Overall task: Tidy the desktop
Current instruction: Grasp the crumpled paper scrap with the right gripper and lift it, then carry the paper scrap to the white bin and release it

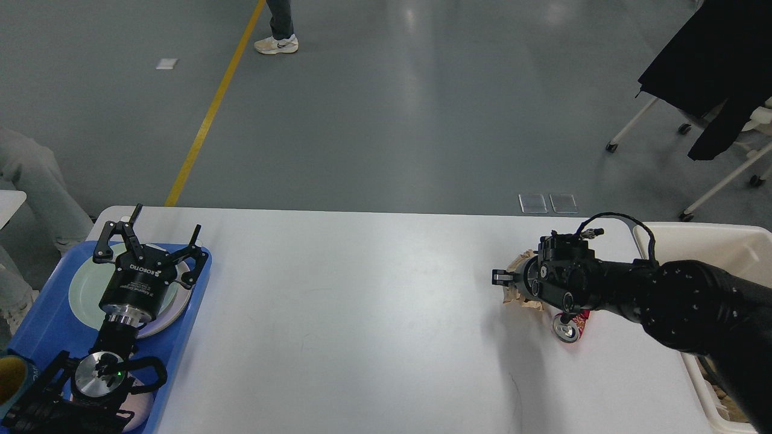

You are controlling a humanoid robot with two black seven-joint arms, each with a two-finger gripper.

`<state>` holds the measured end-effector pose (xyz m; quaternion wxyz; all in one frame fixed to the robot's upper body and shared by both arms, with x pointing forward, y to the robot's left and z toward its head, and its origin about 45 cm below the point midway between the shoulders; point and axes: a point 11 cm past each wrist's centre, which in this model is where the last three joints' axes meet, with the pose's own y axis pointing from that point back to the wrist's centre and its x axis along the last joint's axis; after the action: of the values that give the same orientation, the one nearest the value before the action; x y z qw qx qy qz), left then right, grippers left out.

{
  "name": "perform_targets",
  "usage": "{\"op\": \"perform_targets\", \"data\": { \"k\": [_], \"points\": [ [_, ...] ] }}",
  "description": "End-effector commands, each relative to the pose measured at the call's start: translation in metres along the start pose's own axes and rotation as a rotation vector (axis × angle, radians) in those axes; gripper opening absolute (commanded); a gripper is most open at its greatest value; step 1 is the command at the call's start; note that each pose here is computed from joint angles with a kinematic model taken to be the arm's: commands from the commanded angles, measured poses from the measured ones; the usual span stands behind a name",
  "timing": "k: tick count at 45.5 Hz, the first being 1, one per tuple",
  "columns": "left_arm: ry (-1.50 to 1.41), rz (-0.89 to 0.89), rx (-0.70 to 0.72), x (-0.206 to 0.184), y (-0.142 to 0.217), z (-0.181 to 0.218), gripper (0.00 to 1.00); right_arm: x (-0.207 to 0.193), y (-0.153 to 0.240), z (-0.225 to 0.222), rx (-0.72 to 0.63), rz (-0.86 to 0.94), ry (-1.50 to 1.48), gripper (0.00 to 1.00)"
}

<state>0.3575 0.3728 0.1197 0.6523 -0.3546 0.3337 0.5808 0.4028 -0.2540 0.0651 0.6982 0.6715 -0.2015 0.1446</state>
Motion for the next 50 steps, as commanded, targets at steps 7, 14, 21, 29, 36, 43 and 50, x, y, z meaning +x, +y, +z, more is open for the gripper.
{"op": "perform_targets", "data": {
  "k": [7,14,21,29,36,43,50],
  "points": [
    [0.000,0.000,-0.001,0.000,0.000,0.000,0.96,0.053,0.052,-0.011,0.021,-0.017,0.039,0.00],
    [0.000,0.000,-0.001,0.000,0.000,0.000,0.96,0.075,0.099,-0.014,-0.012,-0.094,0.104,0.00],
    [0.000,0.000,0.002,0.000,0.000,0.000,0.96,0.080,0.154,-0.013,-0.024,-0.201,0.124,0.00],
    [0.000,0.000,0.002,0.000,0.000,0.000,0.96,0.087,0.213,0.013,-0.112,-0.250,0.102,0.00],
    [0.000,0.000,0.002,0.000,0.000,0.000,0.96,0.095,0.268,0.024,-0.039,-0.344,0.056,0.00],
    [-0.001,0.002,0.000,0.001,0.000,0.001,0.96,0.095,0.298,0.026,0.003,-0.397,0.032,0.00],
    [-0.001,0.000,0.002,0.000,0.000,0.000,0.96,0.096,0.297,0.029,-0.003,-0.383,0.032,0.00]
  ]
}}
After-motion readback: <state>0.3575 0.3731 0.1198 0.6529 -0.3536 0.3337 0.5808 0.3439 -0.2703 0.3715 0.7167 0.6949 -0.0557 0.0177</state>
